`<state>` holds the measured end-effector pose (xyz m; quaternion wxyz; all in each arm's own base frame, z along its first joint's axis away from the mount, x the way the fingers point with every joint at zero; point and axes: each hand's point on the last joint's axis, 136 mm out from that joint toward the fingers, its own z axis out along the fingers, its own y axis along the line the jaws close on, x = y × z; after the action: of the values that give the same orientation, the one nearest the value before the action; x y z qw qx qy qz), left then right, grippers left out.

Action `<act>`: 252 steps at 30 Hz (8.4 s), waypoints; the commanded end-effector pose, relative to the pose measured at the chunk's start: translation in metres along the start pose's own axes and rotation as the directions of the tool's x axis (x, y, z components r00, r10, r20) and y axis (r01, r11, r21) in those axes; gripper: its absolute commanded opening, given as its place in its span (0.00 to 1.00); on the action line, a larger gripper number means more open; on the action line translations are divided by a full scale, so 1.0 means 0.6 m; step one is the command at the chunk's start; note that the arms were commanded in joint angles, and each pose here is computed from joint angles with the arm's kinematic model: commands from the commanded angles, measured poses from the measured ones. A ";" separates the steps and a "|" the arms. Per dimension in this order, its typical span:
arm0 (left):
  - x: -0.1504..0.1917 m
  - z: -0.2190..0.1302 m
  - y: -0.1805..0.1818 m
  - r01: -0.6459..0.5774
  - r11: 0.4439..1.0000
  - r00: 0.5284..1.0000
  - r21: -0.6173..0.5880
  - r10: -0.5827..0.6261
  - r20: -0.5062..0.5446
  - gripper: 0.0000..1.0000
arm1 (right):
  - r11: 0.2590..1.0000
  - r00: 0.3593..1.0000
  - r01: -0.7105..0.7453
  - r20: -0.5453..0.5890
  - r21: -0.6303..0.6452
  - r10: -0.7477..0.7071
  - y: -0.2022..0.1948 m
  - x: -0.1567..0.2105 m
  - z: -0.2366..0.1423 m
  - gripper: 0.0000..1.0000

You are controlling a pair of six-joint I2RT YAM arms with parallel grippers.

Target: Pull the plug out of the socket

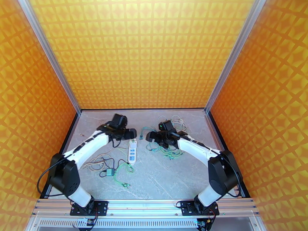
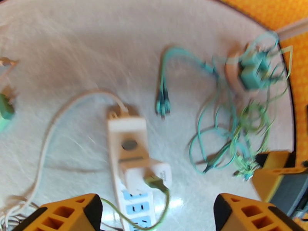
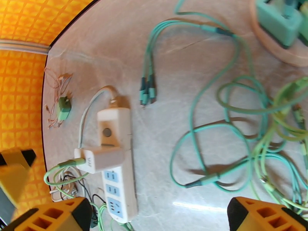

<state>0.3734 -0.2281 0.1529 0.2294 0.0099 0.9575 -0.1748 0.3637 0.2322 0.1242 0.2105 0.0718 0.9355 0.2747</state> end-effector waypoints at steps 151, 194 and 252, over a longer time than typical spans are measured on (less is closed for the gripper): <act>-0.065 -0.010 0.145 0.063 0.982 0.996 -0.180 -0.051 0.067 0.41 | 0.975 0.990 0.071 -0.103 -0.210 -0.094 0.099 -0.043 0.037 0.57; -0.114 0.089 0.207 0.161 0.974 0.970 -0.161 -0.126 0.210 0.84 | 0.921 0.943 -0.024 0.314 0.388 -0.107 -0.115 -0.134 -0.177 0.97; 0.007 -0.071 0.153 0.189 0.981 0.950 -0.037 -0.173 0.261 0.97 | 0.897 0.941 -0.290 -0.069 0.335 0.330 -0.254 -0.199 0.043 0.36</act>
<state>0.3646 -0.1254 0.1611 0.3435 -0.1064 0.9194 -0.1595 0.5034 0.0938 0.0782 0.1326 0.2442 0.9431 0.1825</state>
